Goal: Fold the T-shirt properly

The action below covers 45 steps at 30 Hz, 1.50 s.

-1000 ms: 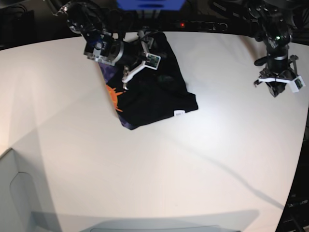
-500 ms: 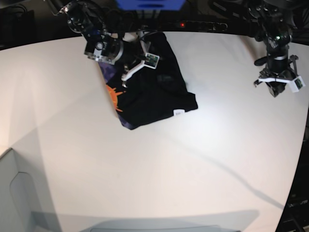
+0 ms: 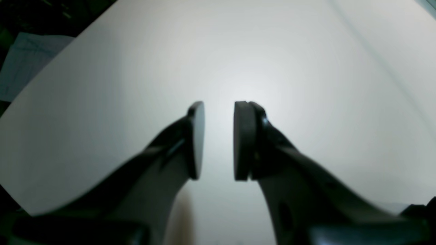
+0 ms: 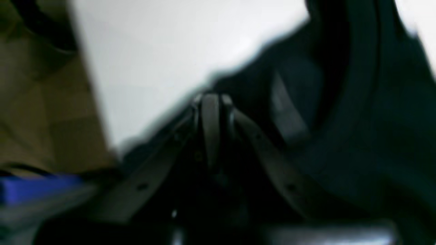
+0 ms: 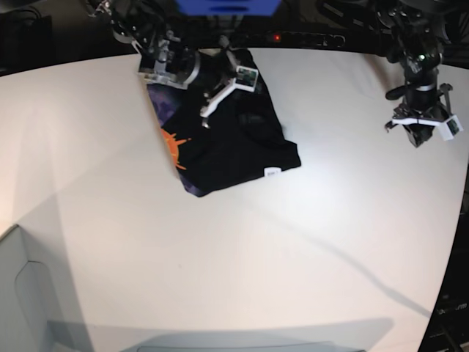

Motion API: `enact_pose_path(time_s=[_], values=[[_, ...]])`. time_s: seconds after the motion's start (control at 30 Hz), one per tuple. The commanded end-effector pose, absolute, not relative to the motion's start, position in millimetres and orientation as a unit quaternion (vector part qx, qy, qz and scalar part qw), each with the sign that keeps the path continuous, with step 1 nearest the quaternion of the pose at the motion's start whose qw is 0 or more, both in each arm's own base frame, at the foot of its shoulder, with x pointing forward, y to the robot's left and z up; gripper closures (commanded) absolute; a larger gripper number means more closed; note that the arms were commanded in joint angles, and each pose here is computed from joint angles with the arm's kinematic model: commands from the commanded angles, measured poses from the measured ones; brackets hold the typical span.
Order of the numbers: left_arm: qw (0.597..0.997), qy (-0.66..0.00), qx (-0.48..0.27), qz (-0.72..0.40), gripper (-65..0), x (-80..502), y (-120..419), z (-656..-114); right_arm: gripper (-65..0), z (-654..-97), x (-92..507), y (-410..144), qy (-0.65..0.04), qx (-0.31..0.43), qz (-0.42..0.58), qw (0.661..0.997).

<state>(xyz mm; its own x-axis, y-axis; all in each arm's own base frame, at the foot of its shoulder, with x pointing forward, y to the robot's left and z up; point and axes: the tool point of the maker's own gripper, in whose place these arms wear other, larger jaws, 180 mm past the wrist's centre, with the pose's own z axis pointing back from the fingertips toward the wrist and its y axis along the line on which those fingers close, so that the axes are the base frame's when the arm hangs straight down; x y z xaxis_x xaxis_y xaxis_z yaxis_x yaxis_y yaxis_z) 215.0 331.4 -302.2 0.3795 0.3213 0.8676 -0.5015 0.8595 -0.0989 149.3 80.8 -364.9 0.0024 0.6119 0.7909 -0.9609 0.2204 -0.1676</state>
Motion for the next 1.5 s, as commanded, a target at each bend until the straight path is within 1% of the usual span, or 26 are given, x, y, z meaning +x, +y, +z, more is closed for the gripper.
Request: enact_pose_path(time_s=[0.0, 0.2, 0.27, 0.4, 0.43, 0.5, 0.67, 0.73, 0.8, 0.93, 1.13, 1.3, 1.37, 1.4, 1.47], values=[[0.815, -0.518, 0.100, 0.239, -14.4, 218.8, 334.7, -287.8, 0.0, -349.4, 146.9, 89.8, -0.416, 0.238, 0.584, 0.656], [0.818, -0.514, 0.101, 0.238, -14.4, 216.2, 334.7, -289.8, 0.0, -349.8, 122.5, 102.8, -0.403, 0.264, 0.598, 0.641], [0.819, -0.512, 0.101, 0.238, -14.4, 214.9, 334.7, -290.8, 0.0, -350.0, 122.6, 102.7, -0.403, 0.263, 0.598, 0.641], [0.819, -0.512, 0.101, 0.238, -14.4, 214.9, 334.7, -290.8, 0.0, -353.6, 129.4, 99.4, -0.405, 0.233, 0.613, 0.637], [0.819, -0.512, 0.101, 0.238, -14.4, 214.9, 334.7, -290.8, -1.0, -355.7, 131.2, 97.4, -0.404, 0.222, 0.619, 0.636], [0.819, -0.512, 0.101, 0.238, -14.4, 214.9, 334.7, -290.8, -6.2, -358.1, 134.2, 94.3, -0.404, 0.202, 0.629, 0.632], [0.819, -0.513, 0.101, 0.238, -14.4, 215.0, 334.5, -290.3, -24.7, -355.2, 146.2, 92.2, -0.414, 0.177, 0.638, 0.624], [0.819, -0.513, 0.101, 0.238, -14.4, 215.0, 334.5, -290.3, -29.6, -353.9, 149.9, 91.8, -0.417, 0.174, 0.639, 0.623], [0.819, -0.513, 0.101, 0.238, -14.4, 215.0, 334.5, -290.3, -32.0, -352.0, 154.2, 91.8, -0.421, 0.170, 0.640, 0.620], [0.822, -0.508, 0.103, 0.237, -14.4, 211.4, 334.5, -292.9, -32.0, -352.0, 161.5, 91.2, -0.423, 0.163, 0.642, 0.618], [0.822, -0.508, 0.103, 0.237, -14.4, 211.4, 334.5, -292.9, -32.0, -374.9, 164.6, 84.6, -0.396, 0.158, 0.649, 0.630], [0.822, -0.508, 0.103, 0.237, -14.4, 211.4, 334.5, -292.9, -31.7, -380.0, 165.5, 81.7, -0.389, 0.155, 0.651, 0.632], [0.821, -0.509, 0.102, 0.237, -14.4, 211.9, 334.5, -292.6, -29.4, -381.4, 165.2, 80.9, -0.388, 0.155, 0.652, 0.633], [0.821, -0.509, 0.102, 0.237, -14.4, 211.9, 334.5, -292.6, -26.9, -381.8, 165.0, 80.9, -0.387, 0.155, 0.652, 0.634], [0.821, -0.509, 0.102, 0.237, -14.4, 212.3, 334.5, -292.2, -19.0, -382.3, 164.4, 80.3, -0.386, 0.156, 0.652, 0.634]])
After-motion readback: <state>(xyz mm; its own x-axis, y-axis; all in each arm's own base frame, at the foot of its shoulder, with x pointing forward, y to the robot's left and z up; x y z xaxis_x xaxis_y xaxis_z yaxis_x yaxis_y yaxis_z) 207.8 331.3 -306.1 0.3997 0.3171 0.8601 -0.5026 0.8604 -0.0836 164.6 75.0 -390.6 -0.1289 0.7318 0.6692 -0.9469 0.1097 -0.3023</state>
